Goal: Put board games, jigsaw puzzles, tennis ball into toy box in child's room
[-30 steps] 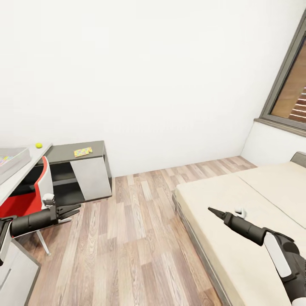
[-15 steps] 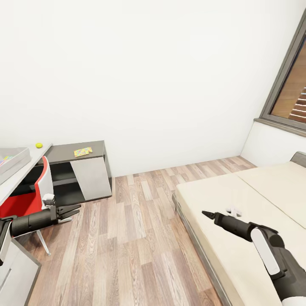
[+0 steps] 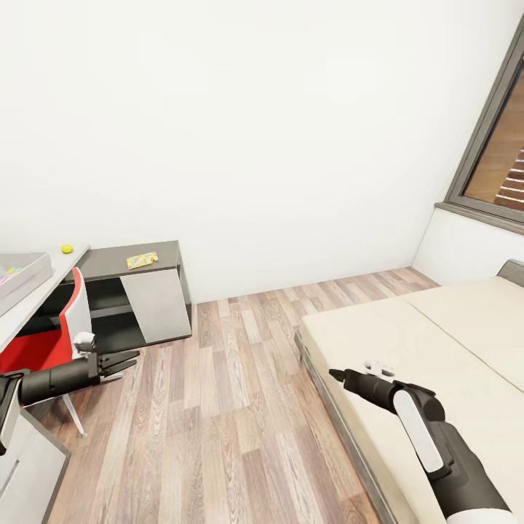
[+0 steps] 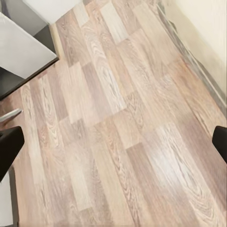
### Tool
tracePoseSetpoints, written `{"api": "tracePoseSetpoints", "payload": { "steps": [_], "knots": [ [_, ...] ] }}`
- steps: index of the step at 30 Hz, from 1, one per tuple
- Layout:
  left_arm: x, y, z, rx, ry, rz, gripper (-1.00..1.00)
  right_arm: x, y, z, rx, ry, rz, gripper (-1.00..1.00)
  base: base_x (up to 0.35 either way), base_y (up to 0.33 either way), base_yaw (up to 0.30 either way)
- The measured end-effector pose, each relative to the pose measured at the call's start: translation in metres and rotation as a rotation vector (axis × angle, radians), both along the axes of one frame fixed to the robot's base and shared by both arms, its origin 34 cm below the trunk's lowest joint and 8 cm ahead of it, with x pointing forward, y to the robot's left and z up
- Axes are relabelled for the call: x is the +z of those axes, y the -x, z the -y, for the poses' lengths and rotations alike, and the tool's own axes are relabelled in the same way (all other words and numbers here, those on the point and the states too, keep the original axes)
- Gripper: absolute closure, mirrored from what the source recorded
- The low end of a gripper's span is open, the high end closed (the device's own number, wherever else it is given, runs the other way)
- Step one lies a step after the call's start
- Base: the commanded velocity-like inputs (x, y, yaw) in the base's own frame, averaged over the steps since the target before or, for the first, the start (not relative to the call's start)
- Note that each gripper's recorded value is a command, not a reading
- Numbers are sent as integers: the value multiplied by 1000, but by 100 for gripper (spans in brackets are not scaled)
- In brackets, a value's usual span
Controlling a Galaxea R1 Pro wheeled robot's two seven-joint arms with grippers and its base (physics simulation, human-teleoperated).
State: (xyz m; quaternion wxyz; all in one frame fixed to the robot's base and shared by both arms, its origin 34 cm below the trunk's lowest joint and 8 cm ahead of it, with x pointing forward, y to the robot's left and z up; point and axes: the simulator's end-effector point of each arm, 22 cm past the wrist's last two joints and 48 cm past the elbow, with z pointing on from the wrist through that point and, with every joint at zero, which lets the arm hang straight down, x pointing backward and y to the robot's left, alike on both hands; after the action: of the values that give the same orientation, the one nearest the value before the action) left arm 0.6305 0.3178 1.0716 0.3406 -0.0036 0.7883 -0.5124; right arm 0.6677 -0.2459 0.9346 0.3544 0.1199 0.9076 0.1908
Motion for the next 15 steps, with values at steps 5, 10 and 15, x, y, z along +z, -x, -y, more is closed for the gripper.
{"api": "tracePoseSetpoints", "payload": {
  "steps": [5, 10, 15],
  "knots": [
    [-6, -1, -2, 10, -24, -11, -100, 25, -8, -6, 14, -4, 59, -100, 0, 0, 0],
    [-17, -5, -9, 41, -71, -34, -100, 50, -13, -11, 34, -7, 108, -100, 0, -45, 0],
    [-33, -10, -19, 89, -138, -67, -100, 56, -13, -12, 43, -8, 113, -100, 0, -163, 87]
  ]
}}
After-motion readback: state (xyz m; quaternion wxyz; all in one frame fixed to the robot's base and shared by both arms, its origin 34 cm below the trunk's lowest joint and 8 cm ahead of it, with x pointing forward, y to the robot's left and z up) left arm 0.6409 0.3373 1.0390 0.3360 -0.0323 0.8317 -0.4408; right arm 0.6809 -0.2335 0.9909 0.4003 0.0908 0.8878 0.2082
